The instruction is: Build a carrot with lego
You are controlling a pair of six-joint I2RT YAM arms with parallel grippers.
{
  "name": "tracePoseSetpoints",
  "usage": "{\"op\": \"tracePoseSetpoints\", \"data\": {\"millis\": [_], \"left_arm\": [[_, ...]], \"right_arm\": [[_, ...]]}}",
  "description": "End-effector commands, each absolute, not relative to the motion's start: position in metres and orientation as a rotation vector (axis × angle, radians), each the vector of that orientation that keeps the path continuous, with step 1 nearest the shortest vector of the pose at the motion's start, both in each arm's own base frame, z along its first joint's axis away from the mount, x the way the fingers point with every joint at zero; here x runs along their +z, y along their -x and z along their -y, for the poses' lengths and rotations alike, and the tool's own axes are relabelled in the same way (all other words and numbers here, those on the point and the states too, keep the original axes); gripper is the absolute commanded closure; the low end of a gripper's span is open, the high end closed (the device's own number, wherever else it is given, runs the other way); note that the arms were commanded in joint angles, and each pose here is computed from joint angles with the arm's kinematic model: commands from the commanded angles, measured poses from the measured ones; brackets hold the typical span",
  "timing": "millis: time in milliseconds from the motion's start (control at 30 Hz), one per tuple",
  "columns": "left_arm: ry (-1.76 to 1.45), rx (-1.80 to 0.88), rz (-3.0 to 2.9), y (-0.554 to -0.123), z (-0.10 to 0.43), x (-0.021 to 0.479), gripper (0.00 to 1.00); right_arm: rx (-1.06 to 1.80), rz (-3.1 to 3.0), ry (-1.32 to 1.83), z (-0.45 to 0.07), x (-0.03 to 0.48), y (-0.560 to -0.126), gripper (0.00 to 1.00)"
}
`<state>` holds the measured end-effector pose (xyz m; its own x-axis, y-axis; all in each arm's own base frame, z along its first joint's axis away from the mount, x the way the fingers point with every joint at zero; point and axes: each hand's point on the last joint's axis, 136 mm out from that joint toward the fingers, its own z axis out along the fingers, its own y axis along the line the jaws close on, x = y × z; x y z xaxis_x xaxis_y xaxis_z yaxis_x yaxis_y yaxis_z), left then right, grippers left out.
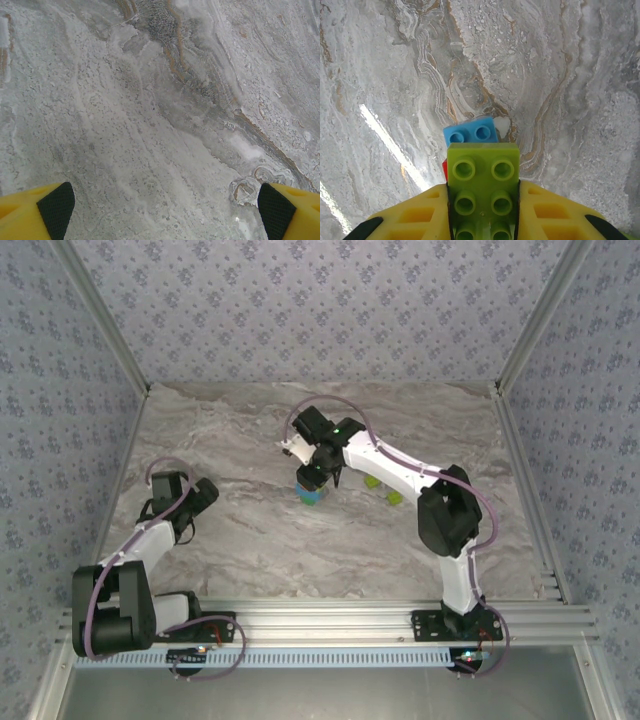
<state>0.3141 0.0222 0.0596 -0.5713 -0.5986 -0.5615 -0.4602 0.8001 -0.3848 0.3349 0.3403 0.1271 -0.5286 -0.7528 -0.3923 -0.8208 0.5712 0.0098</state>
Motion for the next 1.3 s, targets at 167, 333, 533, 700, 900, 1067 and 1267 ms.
{"op": "tracePoseSetpoints", "data": {"millis": [167,333,533,700,900,1067,1267], "left_arm": [[0.745,-0.268,-2.254,-0.325,-0.023,0.073,0.03],[0.745,-0.268,-2.256,-0.326,-0.023,0.072,0.03],[0.746,-0.268,-2.257,-0.326,-0.023,0.072,0.03],[0.746,-0.269,-2.257,-0.326,-0.023,0.072,0.03],[0.747,-0.269,-2.256,-0.326,-0.023,0.072,0.03],[0.747,-0.269,-2.255,-0.326,-0.023,0.072,0.03],[0.747,-0.269,-2.256,-0.326,-0.023,0.072,0.03]], "right_arm": [[0.27,-2.445,1.449,-0.344,0.115,-0.329,0.69],[0.269,-2.444,1.519,-0.343,0.107,-0.322,0.69],[0.254,-2.452,1.612,-0.336,0.099,-0.313,0.69],[0.25,-2.471,1.706,-0.328,0.087,-0.304,0.69],[0.249,-2.502,1.715,-0.329,0.074,-0.302,0.69],[0.272,-2.508,1.72,-0.335,0.063,-0.301,0.69],[0.32,-2.524,1.702,-0.341,0.056,-0.299,0.69]]}}
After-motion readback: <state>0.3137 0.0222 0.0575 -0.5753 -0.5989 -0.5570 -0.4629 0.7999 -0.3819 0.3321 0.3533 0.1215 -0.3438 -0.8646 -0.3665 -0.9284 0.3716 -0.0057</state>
